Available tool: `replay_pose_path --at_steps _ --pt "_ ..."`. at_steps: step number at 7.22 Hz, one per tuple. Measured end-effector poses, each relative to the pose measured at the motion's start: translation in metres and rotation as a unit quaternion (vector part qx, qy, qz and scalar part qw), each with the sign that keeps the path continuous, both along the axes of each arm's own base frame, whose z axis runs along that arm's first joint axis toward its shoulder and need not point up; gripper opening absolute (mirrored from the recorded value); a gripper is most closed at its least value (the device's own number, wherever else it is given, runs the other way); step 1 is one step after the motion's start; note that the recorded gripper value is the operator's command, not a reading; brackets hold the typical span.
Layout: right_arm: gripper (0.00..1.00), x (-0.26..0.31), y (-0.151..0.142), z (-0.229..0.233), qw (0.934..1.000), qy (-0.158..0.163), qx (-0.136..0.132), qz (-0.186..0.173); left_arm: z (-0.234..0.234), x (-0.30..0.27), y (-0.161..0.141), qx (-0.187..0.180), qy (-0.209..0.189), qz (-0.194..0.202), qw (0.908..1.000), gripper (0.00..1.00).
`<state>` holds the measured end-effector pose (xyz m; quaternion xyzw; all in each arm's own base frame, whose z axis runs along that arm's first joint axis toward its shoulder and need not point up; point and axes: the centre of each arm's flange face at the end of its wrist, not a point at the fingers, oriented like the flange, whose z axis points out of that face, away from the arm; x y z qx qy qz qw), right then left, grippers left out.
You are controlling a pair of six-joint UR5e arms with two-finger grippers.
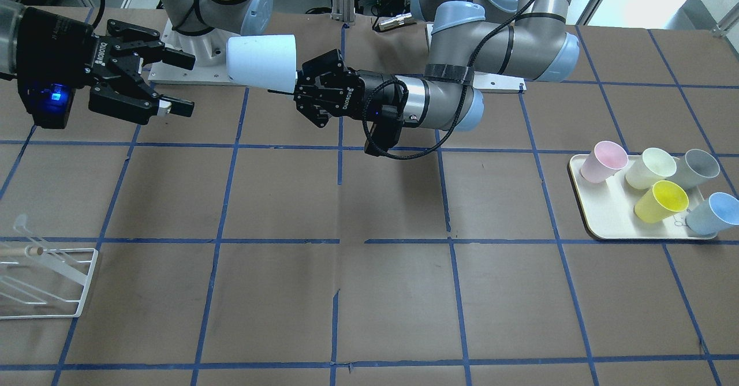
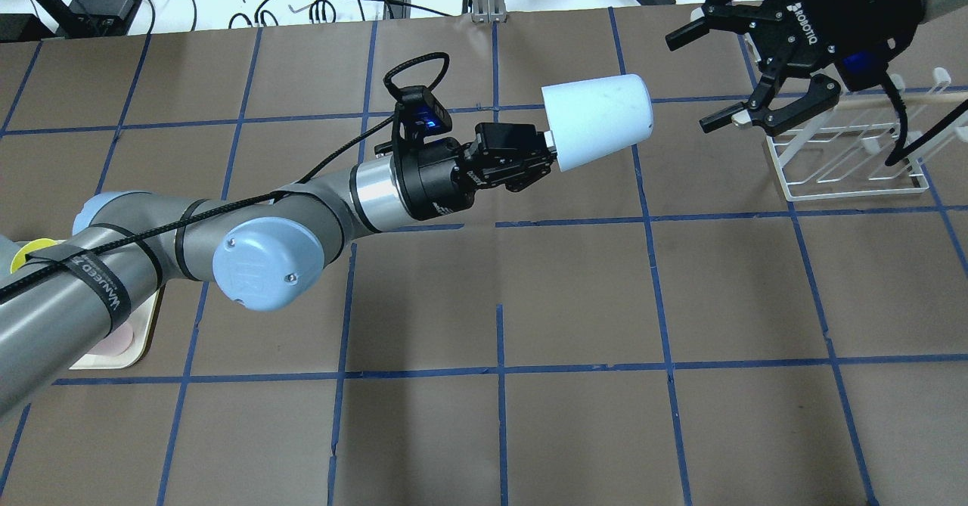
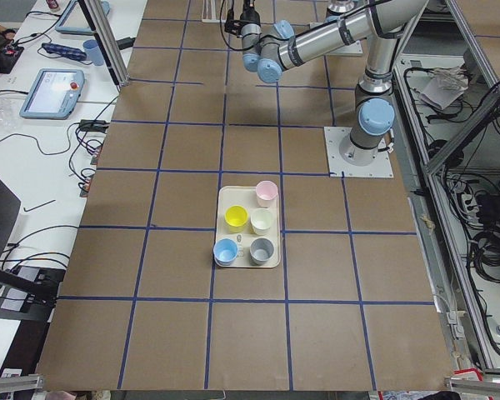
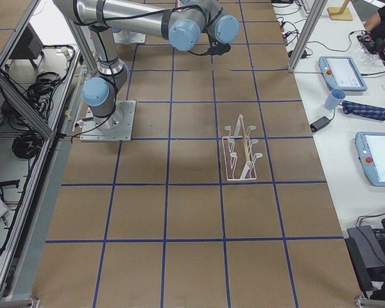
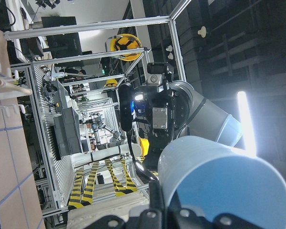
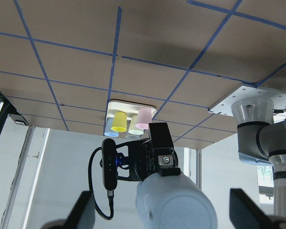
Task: Transfer IKEA cup to right arm and place on rack
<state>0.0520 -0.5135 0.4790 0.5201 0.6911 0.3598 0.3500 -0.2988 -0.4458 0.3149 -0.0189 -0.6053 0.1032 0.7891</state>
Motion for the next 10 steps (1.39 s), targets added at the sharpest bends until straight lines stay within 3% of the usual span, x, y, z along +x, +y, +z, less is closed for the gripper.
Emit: replay_pose_path --at_steps 3,10 --pt "1.00 0.025 0.009 0.004 0.9995 0.003 -0.001 0.031 -0.001 -0.001 0.000 0.001 0.000 -0.001 1.0000 0.00" --pt "1.00 0.060 0.017 0.012 0.9984 0.000 -0.005 0.057 0.000 -0.002 0.001 0.000 0.000 -0.002 1.0000 0.00"
